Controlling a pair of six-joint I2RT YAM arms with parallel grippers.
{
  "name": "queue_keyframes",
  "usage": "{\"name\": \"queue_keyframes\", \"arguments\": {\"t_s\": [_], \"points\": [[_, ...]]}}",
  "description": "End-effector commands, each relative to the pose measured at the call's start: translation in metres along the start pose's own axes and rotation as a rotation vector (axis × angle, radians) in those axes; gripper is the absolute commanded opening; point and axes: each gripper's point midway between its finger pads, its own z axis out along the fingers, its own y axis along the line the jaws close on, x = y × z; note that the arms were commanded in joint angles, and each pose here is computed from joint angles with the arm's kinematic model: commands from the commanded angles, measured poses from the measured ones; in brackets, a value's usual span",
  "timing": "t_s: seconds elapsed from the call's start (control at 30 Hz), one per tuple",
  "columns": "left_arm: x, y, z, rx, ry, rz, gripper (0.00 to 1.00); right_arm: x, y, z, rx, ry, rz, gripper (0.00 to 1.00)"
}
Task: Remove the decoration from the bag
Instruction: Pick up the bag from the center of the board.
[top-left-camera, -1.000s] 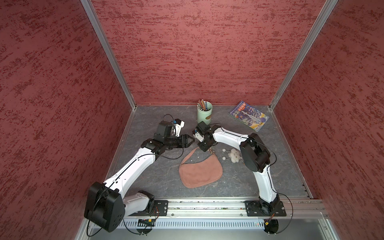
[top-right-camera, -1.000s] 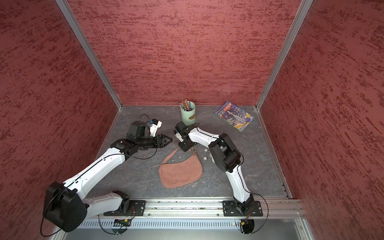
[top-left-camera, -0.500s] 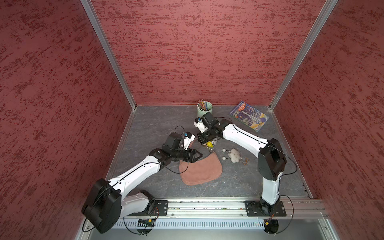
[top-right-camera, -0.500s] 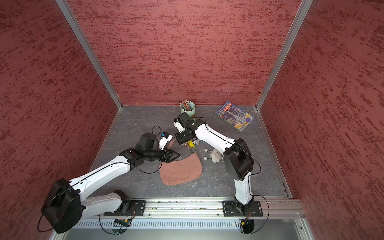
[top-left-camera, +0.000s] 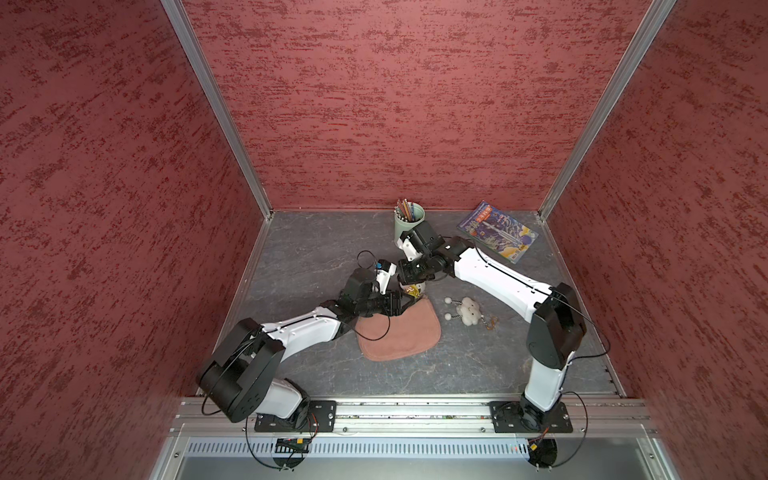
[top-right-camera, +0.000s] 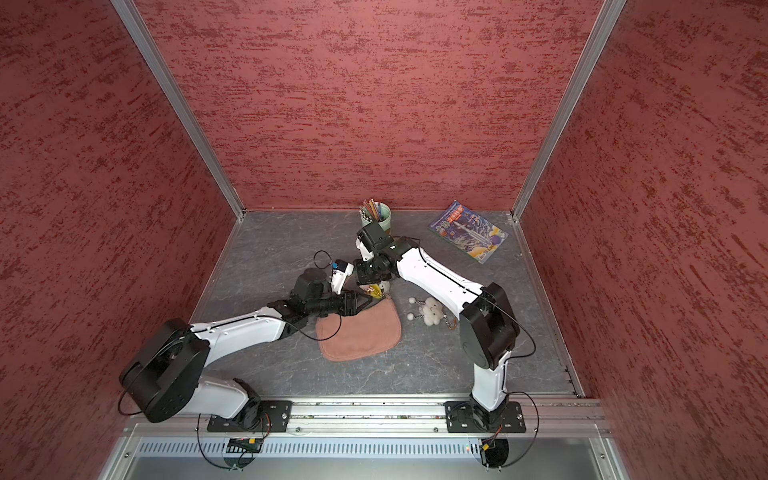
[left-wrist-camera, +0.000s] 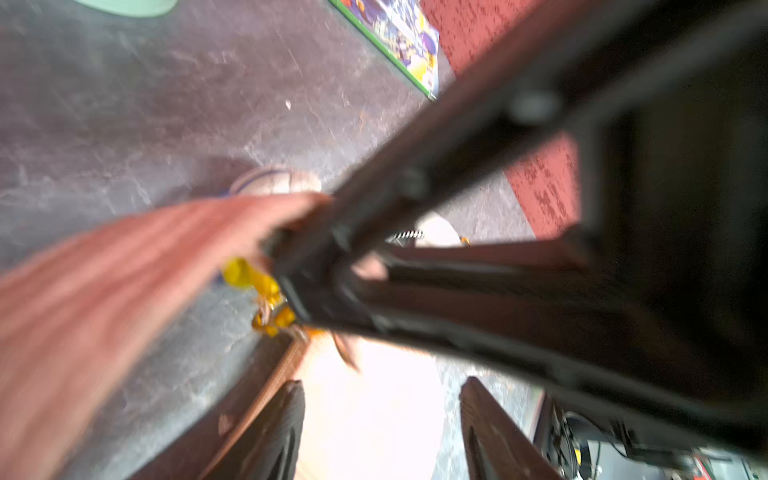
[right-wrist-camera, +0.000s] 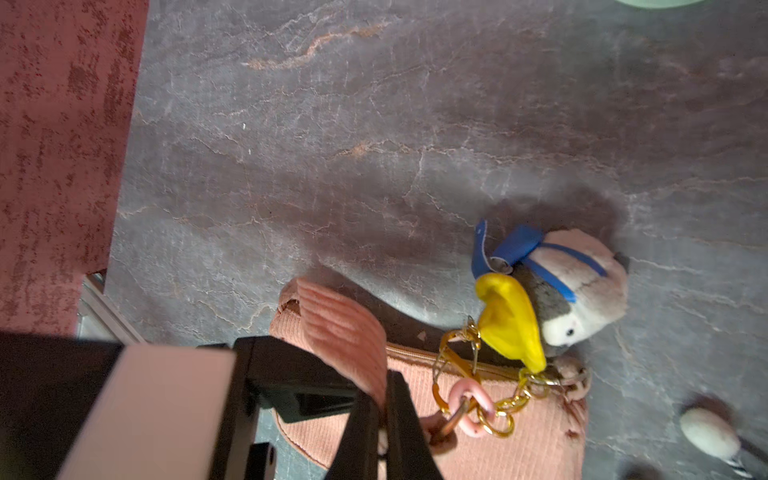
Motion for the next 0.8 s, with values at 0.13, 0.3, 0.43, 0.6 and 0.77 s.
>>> {"name": "queue_keyframes", "arguments": {"t_s": [0.13,0.3,0.43,0.6,0.77], "points": [[-0.035,-0.011,0.001,0.017,-0.110,0.013,0.58,-0.008,0.012,-0.023,-0.049,-0.069,0.090,0.00],[-0.049,-0.012,-0.003,0.013,-0.128,0.003,0.54,-0.011,0.017,-0.033,-0.078,-0.104,0.149,0.00],[-0.055,-0.020,-0.003,0.036,-0.128,0.008,0.49,-0.015,0.021,-0.040,-0.097,-0.129,0.188,0.00],[-0.061,-0.025,-0.006,0.057,-0.132,0.016,0.30,-0.016,0.022,-0.045,-0.112,-0.149,0.220,0.00],[-0.062,-0.041,-0.009,0.124,-0.106,0.035,0.16,-0.018,0.025,-0.048,-0.128,-0.156,0.226,0.01]]}}
